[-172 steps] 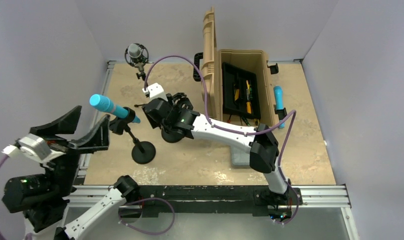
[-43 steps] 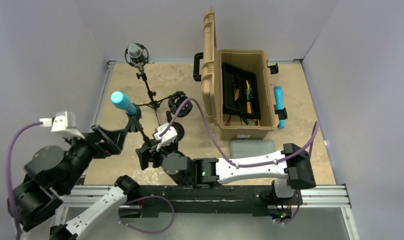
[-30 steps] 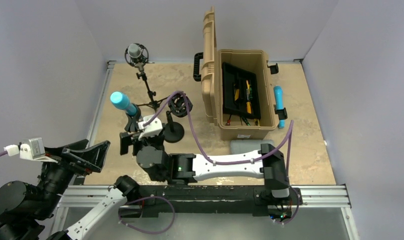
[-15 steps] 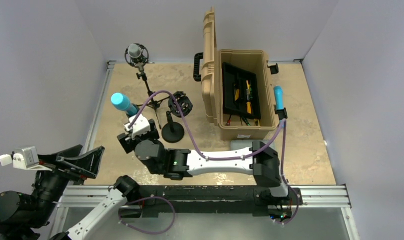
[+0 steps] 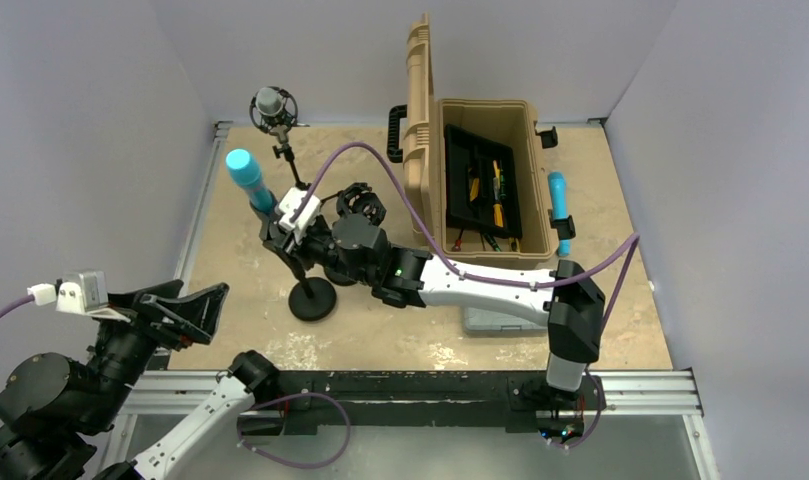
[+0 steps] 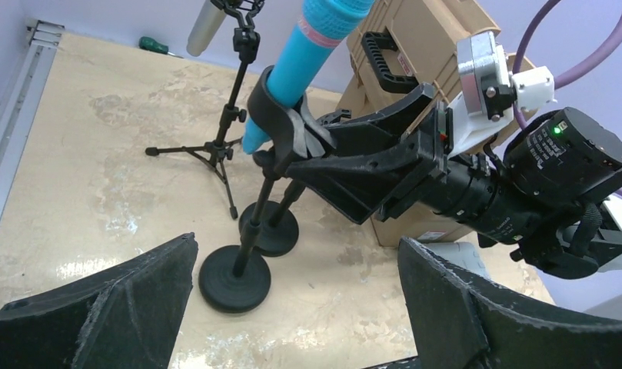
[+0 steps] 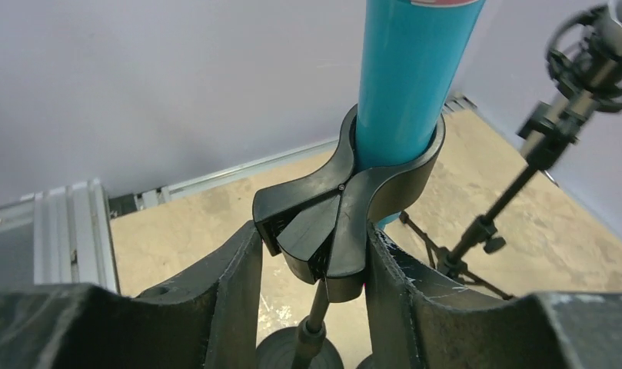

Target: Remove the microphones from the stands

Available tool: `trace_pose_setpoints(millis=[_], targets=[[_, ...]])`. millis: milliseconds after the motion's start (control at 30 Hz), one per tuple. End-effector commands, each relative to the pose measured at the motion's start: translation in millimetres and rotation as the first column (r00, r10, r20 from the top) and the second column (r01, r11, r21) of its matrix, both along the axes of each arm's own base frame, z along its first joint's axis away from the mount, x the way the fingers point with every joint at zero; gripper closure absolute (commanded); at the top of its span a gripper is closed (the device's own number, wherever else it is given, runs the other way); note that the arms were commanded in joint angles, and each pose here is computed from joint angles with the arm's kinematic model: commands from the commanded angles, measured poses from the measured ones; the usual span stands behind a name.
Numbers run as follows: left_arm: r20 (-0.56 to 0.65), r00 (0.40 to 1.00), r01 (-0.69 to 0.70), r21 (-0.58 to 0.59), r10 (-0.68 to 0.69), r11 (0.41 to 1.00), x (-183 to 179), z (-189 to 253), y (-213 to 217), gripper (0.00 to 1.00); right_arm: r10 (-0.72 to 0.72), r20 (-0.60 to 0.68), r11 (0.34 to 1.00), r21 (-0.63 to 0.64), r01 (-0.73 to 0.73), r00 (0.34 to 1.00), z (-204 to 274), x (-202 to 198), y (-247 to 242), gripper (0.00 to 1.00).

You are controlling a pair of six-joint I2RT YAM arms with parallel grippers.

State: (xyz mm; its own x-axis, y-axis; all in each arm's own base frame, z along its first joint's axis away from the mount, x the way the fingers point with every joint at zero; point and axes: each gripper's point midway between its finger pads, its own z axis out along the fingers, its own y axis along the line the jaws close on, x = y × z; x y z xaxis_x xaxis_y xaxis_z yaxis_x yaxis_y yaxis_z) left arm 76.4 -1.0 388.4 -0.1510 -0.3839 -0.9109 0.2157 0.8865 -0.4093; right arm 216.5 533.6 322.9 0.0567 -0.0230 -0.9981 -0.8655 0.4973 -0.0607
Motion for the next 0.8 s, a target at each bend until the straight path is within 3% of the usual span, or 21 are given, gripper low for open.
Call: trace_pose_setpoints(millis=[0,333,600,700,767], targets=[[0.006,1.0,0.014,0.033,-0.014,0.999,14.8,5.9,-11.9,0.0,0.2,0.108,0.98,-0.012,-0.199,0.974,23.9,-29.1,5.2,0.71],[-0.067,0.997,0.052,0.254,-0.036,0.966,65.9,10.1,-42.2,0.0,0.357,0.085,0.932,-0.094,-0.35,0.93,8.6,-30.3,-18.8,0.7],[0.005,1.0,-0.016,0.44,0.015,0.898,119.1,41.9,-52.9,0.02,0.364,0.063,0.93,-0.088,-0.358,0.929,-0.2,-32.1,-21.0,0.67],[0.03,0.999,-0.036,0.493,0.024,0.87,137.6,44.5,-58.6,0.07,0.348,0.061,0.936,-0.082,-0.343,0.935,0.0,-29.2,-22.0,0.67],[0.053,0.998,-0.054,0.495,0.031,0.867,146.6,46.0,-62.2,0.15,0.337,0.055,0.94,-0.08,-0.332,0.94,-0.1,-27.5,-22.7,0.66]])
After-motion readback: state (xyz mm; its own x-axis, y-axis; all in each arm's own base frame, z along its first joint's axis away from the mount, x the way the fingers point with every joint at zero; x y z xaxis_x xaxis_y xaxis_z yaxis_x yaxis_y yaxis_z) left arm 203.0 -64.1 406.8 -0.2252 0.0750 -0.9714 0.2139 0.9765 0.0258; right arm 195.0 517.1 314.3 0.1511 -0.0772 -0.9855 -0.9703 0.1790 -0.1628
